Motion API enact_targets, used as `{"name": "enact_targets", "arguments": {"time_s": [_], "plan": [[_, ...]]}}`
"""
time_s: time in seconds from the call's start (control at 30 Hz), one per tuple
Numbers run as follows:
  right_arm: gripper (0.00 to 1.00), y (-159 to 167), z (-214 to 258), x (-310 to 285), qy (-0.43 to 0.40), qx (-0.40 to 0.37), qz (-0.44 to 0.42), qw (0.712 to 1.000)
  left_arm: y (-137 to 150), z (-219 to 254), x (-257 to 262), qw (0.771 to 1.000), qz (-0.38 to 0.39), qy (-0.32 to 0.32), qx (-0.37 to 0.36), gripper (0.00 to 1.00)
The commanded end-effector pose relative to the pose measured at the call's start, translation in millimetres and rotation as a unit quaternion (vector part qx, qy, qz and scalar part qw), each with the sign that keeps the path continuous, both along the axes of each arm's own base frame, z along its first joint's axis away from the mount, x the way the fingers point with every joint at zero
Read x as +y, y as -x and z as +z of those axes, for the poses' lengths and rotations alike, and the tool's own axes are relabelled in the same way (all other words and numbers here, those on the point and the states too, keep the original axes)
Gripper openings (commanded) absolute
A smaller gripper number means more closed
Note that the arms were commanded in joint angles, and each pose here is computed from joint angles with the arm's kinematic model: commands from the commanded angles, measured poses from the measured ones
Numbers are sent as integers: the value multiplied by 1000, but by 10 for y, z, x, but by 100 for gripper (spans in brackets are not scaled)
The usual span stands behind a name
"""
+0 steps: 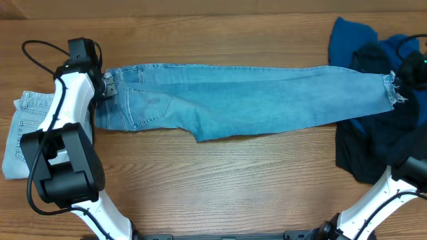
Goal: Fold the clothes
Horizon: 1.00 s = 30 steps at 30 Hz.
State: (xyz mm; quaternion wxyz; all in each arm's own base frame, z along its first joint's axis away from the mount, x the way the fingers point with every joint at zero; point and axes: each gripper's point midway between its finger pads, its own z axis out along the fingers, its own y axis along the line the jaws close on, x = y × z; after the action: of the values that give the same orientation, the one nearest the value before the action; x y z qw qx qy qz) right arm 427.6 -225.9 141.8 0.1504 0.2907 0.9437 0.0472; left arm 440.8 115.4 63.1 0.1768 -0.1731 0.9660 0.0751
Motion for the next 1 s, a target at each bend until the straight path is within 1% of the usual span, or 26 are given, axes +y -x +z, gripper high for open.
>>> {"name": "enact_targets", "arguments": {"time_s": [0.0, 0.03, 0.13, 0.3, 0.5, 0.57, 0.83, 0.97], "plan": [[27, -135, 169, 98, 18, -28, 43, 999, -232, 163, -265, 993, -85, 57, -55, 21], [26, -159, 171, 95, 21, -32, 46, 998, -267, 179, -320, 991, -101, 67, -63, 22], [27, -196, 96, 72, 28, -36, 56, 997, -276, 184, -340, 990, -104, 72, -66, 23], [27, -254, -211, 42, 26, -32, 61, 997, -236, 163, -354, 990, -103, 75, -57, 23], [27, -236, -781, 95, -3, 19, 75, 997, -203, 147, -361, 990, -103, 77, -50, 23], [27, -222, -895, 104, -11, 30, 75, 997, -202, 146, -361, 990, -103, 77, -49, 23], [29, -178, -919, 3, 11, 44, 67, 997, -195, 143, -363, 991, -102, 78, -48, 23], [33, -181, -918, -52, 25, 45, 64, 997, -188, 139, -365, 991, -102, 78, -46, 23]]}}
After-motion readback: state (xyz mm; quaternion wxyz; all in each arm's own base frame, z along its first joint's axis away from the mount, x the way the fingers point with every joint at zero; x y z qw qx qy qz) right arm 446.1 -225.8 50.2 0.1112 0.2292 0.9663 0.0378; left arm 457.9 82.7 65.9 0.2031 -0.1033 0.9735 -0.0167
